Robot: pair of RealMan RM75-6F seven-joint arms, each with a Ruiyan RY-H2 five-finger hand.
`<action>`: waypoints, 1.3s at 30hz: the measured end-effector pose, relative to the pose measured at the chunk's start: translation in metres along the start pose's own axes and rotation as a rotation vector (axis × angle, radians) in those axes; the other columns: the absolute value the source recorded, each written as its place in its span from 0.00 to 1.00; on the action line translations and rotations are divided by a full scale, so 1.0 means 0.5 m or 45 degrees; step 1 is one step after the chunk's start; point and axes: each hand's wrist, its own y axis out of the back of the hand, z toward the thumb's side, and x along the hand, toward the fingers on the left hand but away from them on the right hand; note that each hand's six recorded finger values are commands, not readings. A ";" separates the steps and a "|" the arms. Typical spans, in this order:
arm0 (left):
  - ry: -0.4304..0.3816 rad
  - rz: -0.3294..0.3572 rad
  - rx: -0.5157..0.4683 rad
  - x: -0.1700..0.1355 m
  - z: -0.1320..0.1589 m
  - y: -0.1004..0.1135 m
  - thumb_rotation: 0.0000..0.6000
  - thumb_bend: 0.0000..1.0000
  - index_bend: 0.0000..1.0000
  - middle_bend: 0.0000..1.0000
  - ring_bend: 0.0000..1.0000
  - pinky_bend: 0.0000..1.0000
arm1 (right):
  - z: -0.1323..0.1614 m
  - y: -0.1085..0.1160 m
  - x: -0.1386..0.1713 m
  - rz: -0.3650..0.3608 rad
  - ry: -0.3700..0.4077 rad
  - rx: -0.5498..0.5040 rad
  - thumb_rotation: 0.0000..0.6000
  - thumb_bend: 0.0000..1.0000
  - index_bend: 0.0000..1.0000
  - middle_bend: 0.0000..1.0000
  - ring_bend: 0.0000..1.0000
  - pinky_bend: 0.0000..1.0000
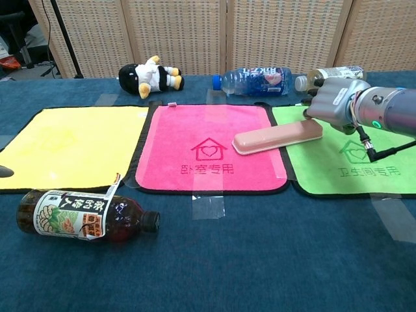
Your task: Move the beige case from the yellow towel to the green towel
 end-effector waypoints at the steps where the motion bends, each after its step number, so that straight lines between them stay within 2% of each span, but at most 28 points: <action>1: -0.001 0.000 0.000 0.000 0.000 0.000 1.00 0.32 0.00 0.00 0.00 0.02 | -0.001 -0.002 0.000 0.001 -0.001 -0.002 1.00 0.67 0.17 0.06 0.00 0.00; 10: -0.002 0.011 -0.003 -0.002 0.001 0.005 1.00 0.32 0.00 0.00 0.00 0.02 | -0.019 0.003 0.005 -0.015 -0.029 -0.013 1.00 0.67 0.17 0.06 0.00 0.00; 18: -0.007 0.019 -0.007 -0.004 0.001 0.008 1.00 0.32 0.00 0.00 0.00 0.02 | -0.014 -0.003 0.014 -0.009 -0.016 -0.004 1.00 0.67 0.17 0.06 0.00 0.00; 22: -0.013 0.021 -0.008 -0.004 0.003 0.009 1.00 0.32 0.00 0.00 0.00 0.02 | -0.009 0.009 0.020 -0.035 -0.010 0.000 1.00 0.67 0.17 0.06 0.00 0.00; 26: -0.018 0.021 -0.009 -0.004 0.006 0.009 1.00 0.32 0.00 0.00 0.00 0.02 | -0.001 0.039 0.028 -0.087 0.001 -0.009 1.00 0.66 0.17 0.06 0.00 0.00; 39: -0.035 0.013 -0.010 -0.007 0.012 0.005 1.00 0.32 0.00 0.00 0.00 0.02 | 0.043 0.180 0.059 -0.263 0.066 -0.066 1.00 0.66 0.17 0.06 0.00 0.00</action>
